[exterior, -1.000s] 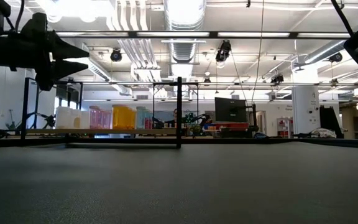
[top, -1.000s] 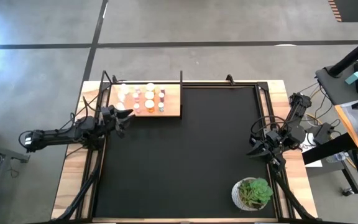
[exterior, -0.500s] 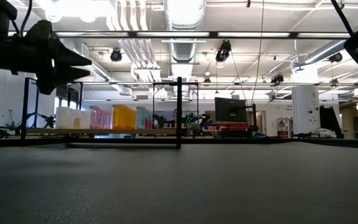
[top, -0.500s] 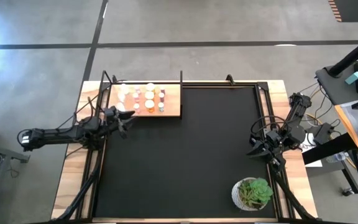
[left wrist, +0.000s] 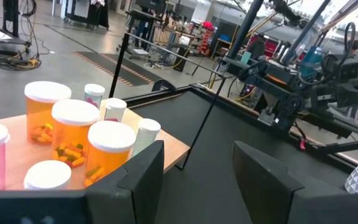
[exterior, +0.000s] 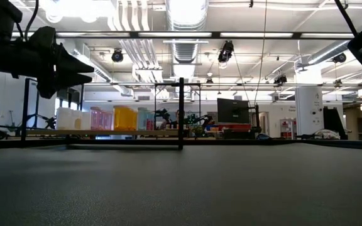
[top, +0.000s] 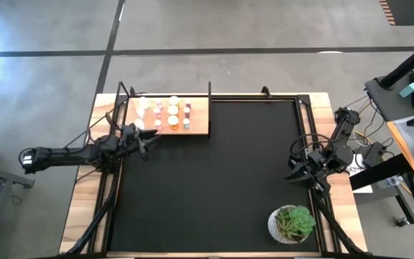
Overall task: Pick and place medicine bottles onto shelf by color
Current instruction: Return to Home Position
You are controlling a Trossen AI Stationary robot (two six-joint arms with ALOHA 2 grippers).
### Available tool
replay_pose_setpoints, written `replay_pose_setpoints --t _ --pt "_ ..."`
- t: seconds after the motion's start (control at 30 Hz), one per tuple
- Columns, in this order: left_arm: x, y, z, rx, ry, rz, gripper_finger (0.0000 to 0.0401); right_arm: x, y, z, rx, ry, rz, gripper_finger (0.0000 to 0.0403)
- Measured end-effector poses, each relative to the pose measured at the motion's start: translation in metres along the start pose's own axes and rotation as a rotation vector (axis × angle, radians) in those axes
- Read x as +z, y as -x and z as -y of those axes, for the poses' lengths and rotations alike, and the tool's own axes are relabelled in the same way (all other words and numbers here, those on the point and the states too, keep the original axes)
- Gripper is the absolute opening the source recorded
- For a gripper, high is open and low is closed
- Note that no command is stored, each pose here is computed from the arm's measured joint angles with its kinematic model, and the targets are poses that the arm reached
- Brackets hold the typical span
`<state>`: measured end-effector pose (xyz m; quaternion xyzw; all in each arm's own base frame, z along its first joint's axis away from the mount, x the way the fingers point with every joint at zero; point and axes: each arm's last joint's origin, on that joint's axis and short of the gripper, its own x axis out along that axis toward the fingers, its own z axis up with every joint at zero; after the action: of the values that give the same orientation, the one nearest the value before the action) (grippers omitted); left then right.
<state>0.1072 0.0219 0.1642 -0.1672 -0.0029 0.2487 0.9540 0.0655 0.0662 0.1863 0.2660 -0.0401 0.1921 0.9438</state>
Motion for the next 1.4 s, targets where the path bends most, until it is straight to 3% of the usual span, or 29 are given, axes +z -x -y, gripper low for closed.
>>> replay_pose_setpoints --t 1.4 --pt "-0.0098 -0.0063 -0.0009 0.035 -0.042 -0.093 0.0173 0.0 0.0 0.0 0.0 0.0 0.0 0.0098"
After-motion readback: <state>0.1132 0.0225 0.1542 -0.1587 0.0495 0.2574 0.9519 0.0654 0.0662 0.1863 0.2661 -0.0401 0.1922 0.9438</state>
